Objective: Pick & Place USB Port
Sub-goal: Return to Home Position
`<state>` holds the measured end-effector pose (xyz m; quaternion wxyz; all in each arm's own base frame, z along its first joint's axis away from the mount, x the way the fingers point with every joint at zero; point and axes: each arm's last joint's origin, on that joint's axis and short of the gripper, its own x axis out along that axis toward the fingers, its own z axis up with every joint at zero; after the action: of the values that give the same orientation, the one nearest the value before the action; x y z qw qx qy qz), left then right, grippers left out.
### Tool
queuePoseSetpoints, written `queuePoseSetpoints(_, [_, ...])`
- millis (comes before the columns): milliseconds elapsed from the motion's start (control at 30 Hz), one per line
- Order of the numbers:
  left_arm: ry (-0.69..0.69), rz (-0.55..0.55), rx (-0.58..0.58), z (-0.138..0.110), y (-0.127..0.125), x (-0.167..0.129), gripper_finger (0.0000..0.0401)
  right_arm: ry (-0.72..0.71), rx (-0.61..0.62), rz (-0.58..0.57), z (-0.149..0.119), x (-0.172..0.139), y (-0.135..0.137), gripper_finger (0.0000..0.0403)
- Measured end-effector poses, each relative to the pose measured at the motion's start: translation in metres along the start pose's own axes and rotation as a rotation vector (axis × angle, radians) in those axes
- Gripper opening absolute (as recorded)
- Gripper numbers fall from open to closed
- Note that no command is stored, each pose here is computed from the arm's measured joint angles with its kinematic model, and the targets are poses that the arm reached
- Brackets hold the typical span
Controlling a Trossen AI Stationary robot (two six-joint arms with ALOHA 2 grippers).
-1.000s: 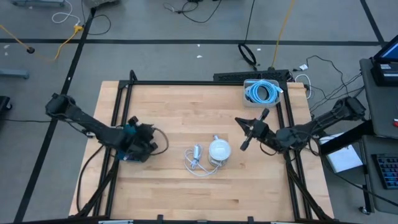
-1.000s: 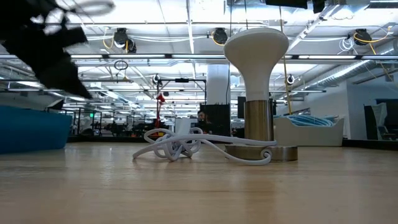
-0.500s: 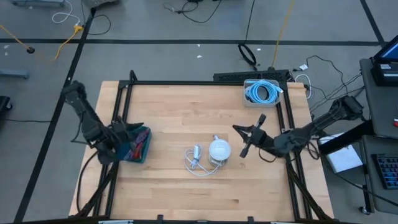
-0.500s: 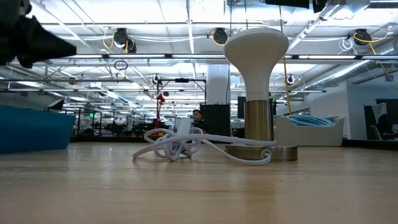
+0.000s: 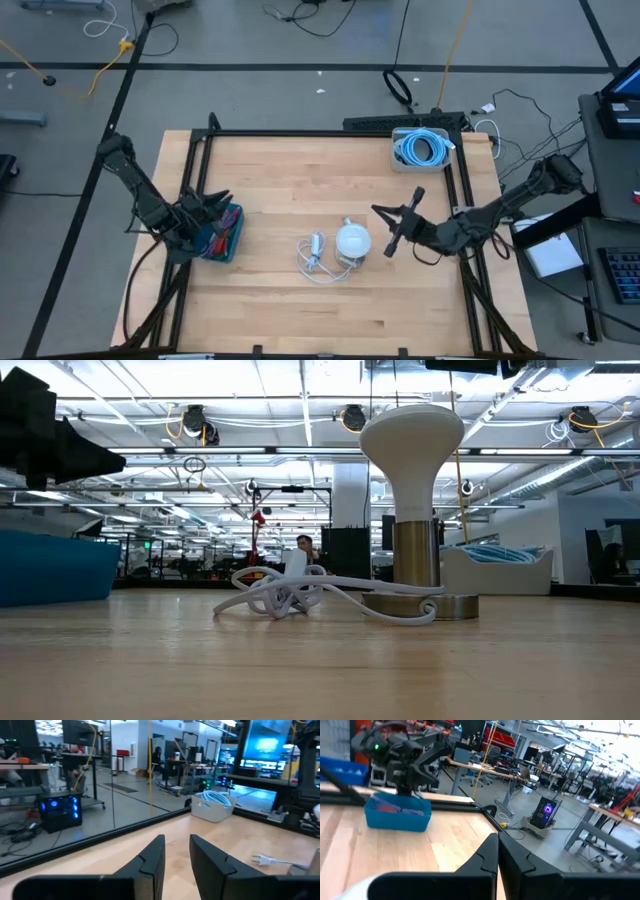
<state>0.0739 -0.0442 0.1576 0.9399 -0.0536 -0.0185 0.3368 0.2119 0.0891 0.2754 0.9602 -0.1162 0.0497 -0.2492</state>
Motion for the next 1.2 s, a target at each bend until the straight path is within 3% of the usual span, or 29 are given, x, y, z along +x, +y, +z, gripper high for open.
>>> queuePoseSetpoints(200, [-0.006, 0.036, -0.008, 0.0, 0.001, 0.003, 0.009, 0.015, -0.101, 0.003, -0.006, -0.002, -0.007, 0.0])
queuePoseSetpoints(467, [-0.013, 0.088, -0.01, 0.0, 0.003, 0.007, 0.009, -0.145, 0.112, 0.081, -0.031, -0.013, -0.089, 0.0])
queuePoseSetpoints(600, [-0.018, 0.132, -0.009, 0.001, 0.005, 0.01, 0.009, -0.235, 0.11, 0.181, -0.043, -0.026, -0.115, 0.0])
queuePoseSetpoints(733, [-0.023, 0.171, -0.01, 0.001, 0.006, 0.013, 0.009, -0.177, 0.12, 0.01, -0.053, -0.04, -0.141, 0.0])
queuePoseSetpoints(800, [-0.024, 0.179, -0.01, 0.001, 0.006, 0.014, 0.009, -0.204, 0.147, -0.008, -0.054, -0.049, -0.15, 0.0])
queuePoseSetpoints(1000, [-0.024, 0.181, -0.012, 0.001, 0.007, 0.014, 0.009, -0.288, 0.244, 0.101, -0.064, -0.061, -0.158, 0.0])
queuePoseSetpoints(1200, [-0.024, 0.18, -0.016, 0.001, 0.006, 0.014, 0.009, -0.172, 0.29, 0.146, -0.115, -0.042, -0.144, 0.0])
